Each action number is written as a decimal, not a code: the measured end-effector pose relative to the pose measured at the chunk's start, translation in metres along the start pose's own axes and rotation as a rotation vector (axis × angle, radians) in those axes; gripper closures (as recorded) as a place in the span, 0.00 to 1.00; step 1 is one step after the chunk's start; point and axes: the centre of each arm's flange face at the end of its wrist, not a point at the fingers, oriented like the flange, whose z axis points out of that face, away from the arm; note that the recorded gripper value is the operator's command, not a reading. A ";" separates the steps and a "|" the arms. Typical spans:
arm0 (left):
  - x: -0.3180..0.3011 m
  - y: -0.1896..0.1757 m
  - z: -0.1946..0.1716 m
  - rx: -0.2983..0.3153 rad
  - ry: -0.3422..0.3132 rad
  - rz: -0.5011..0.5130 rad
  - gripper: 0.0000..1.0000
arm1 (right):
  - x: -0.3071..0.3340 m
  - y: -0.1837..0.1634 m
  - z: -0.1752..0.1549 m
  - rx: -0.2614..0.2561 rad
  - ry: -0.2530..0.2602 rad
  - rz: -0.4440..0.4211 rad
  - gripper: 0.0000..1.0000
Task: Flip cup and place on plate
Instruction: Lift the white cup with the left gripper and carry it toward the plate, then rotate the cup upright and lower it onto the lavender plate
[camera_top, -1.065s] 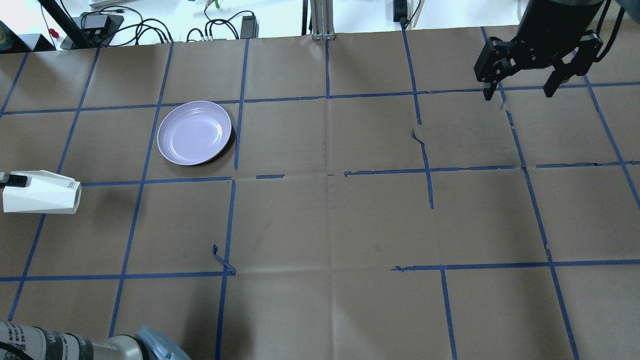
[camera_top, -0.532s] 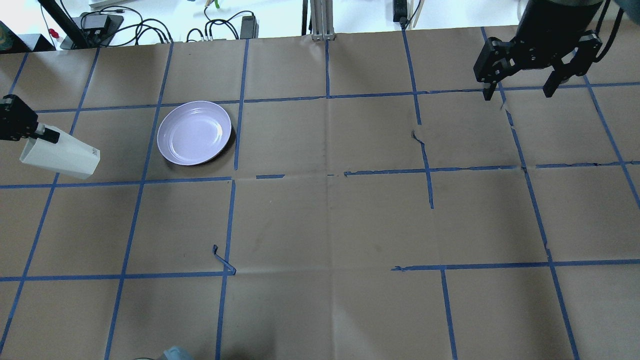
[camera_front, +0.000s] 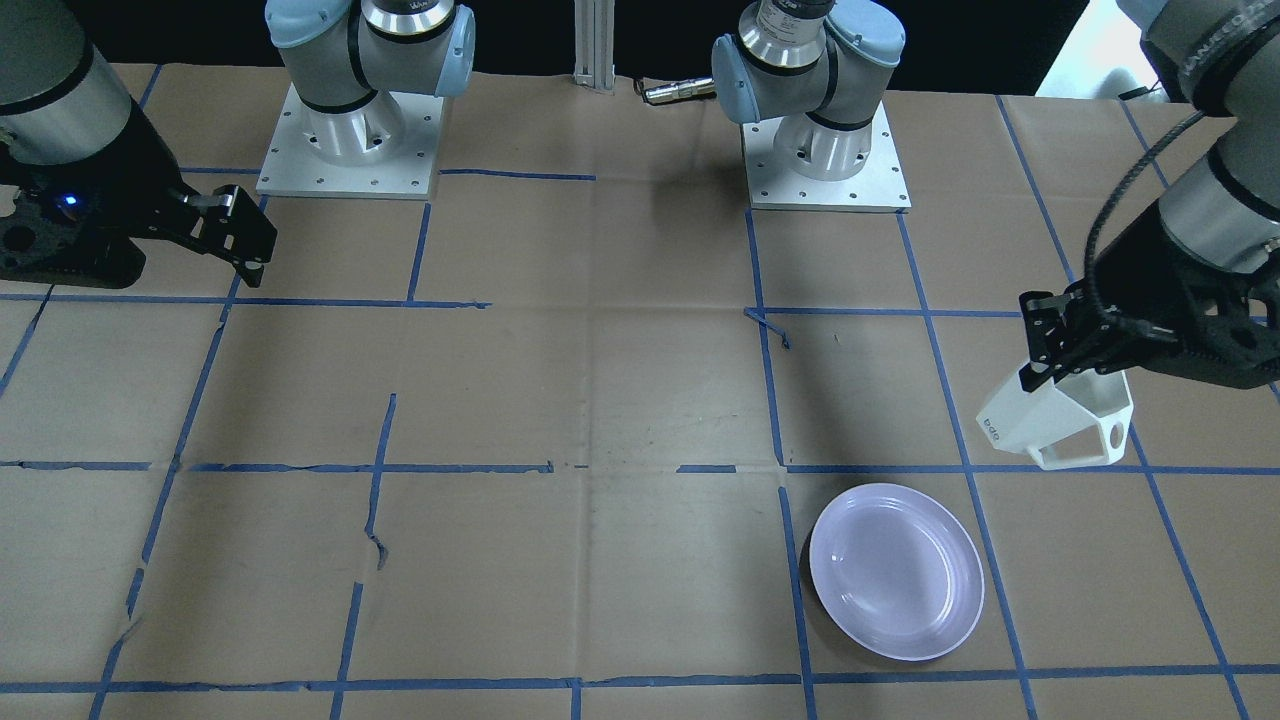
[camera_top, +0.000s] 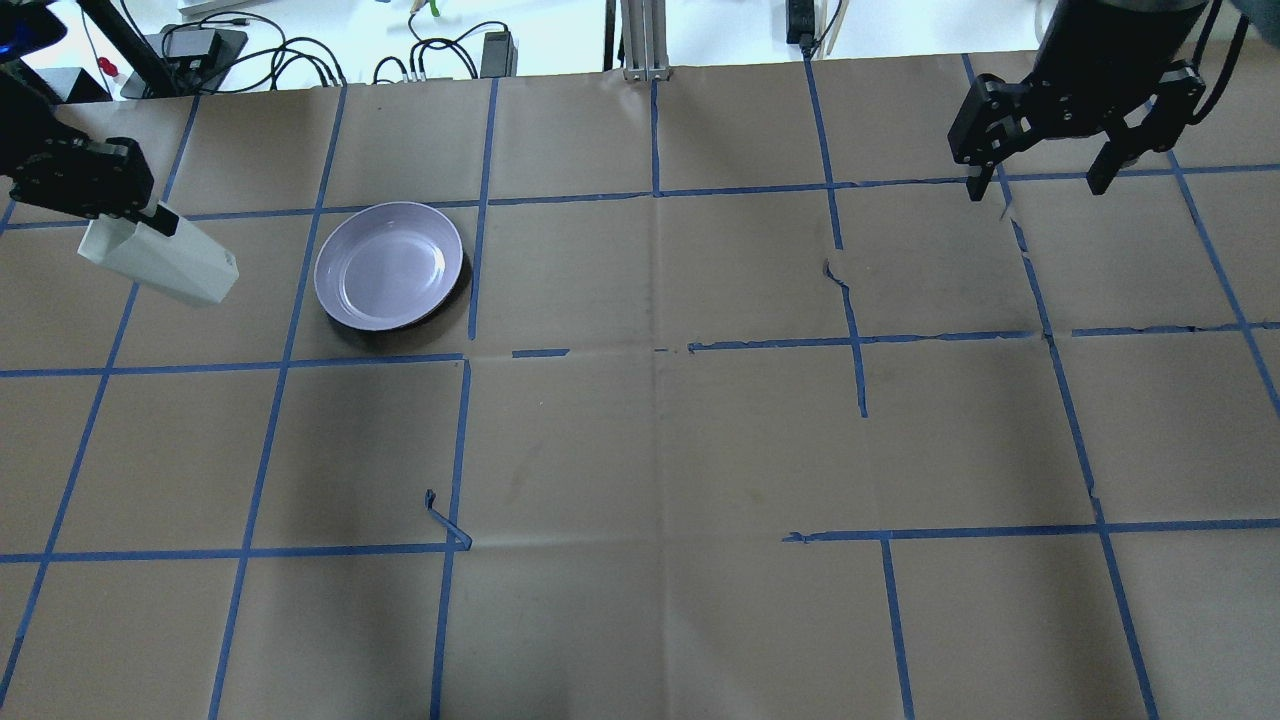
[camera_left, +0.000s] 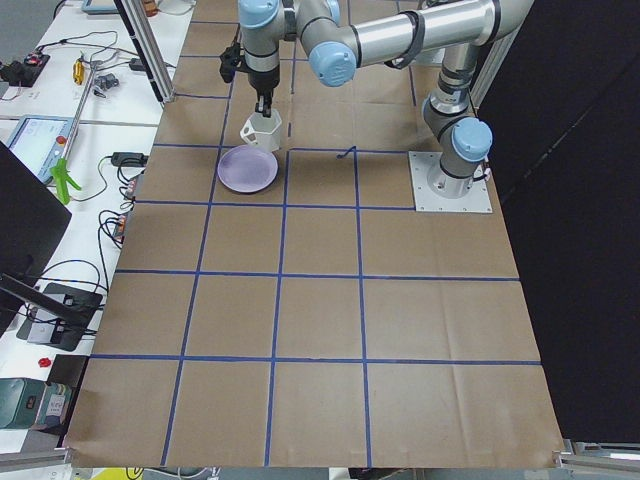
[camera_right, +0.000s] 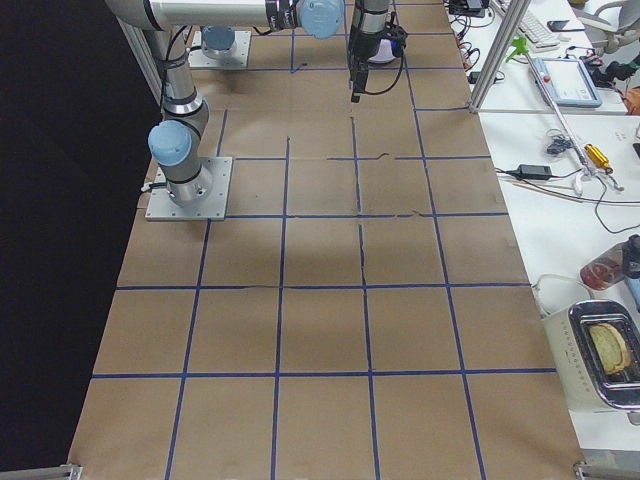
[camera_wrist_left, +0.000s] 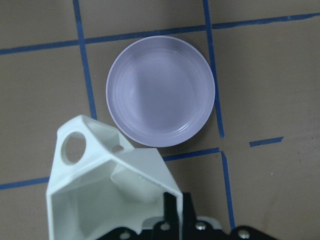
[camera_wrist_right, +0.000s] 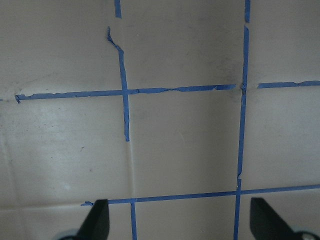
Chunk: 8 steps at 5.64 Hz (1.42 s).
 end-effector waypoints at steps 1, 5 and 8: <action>0.027 -0.034 0.011 0.003 -0.049 0.073 1.00 | 0.000 0.000 0.000 0.000 0.000 0.000 0.00; 0.067 -0.123 0.110 0.018 -0.106 0.130 1.00 | 0.000 0.000 0.000 0.000 0.000 0.000 0.00; 0.079 -0.103 0.179 -0.111 -0.123 0.144 1.00 | 0.000 0.000 0.000 0.001 0.000 0.000 0.00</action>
